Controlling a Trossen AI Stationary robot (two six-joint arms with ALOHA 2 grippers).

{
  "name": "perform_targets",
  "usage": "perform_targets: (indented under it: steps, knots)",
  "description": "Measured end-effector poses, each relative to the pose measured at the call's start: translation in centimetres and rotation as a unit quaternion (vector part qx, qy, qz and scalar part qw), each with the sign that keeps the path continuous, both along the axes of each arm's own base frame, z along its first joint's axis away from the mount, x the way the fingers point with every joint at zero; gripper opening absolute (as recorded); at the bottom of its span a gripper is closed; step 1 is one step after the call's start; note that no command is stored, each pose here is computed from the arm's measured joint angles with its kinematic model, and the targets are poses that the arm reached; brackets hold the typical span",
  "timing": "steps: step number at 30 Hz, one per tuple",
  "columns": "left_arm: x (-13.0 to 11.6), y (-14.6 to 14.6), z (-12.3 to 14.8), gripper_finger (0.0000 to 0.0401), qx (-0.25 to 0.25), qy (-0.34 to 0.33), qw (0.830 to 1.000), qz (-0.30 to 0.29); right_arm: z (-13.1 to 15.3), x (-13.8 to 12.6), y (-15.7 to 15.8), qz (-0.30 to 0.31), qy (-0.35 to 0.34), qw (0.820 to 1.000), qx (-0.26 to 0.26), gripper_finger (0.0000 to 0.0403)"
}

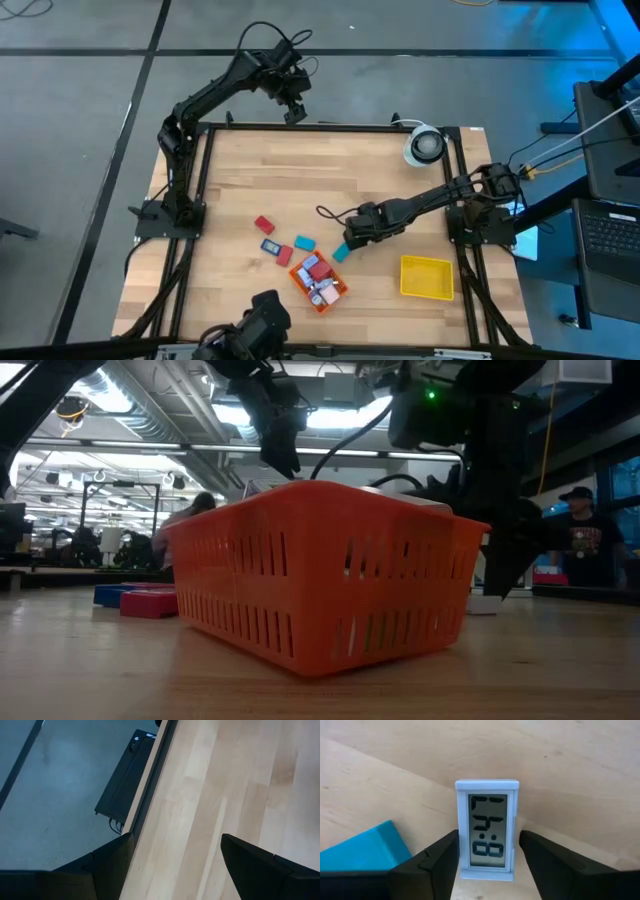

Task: Pick & Place Office items
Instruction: Put the white digital clock into the yellow bin

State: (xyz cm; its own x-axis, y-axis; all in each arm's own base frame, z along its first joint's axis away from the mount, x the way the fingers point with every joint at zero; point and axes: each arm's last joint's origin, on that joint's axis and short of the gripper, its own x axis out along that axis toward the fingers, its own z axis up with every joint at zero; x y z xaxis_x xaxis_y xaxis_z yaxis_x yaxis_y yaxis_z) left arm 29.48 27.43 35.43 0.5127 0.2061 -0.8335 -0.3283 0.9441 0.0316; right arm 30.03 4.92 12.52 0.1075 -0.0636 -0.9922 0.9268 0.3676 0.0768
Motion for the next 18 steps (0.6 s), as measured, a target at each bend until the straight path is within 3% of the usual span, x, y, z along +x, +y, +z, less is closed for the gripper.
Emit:
perform_targets:
  steps: [5,12,18]
  knots:
    - [-0.1,0.1,-0.4,0.0299,-0.004,0.005,1.000,0.002,0.0,-0.2,-0.1,-0.028,0.005,0.999,-0.015,0.0206]
    - [-0.4,0.2,-3.4,0.0299,-0.040,0.048,0.998,0.003,0.0,-0.2,-0.4,-0.040,0.007,0.999,-0.023,0.0161]
    - [-0.2,0.4,-4.4,0.0299,-0.034,0.046,0.998,0.004,0.0,-0.2,-0.5,-0.042,0.009,0.999,-0.018,0.0164]
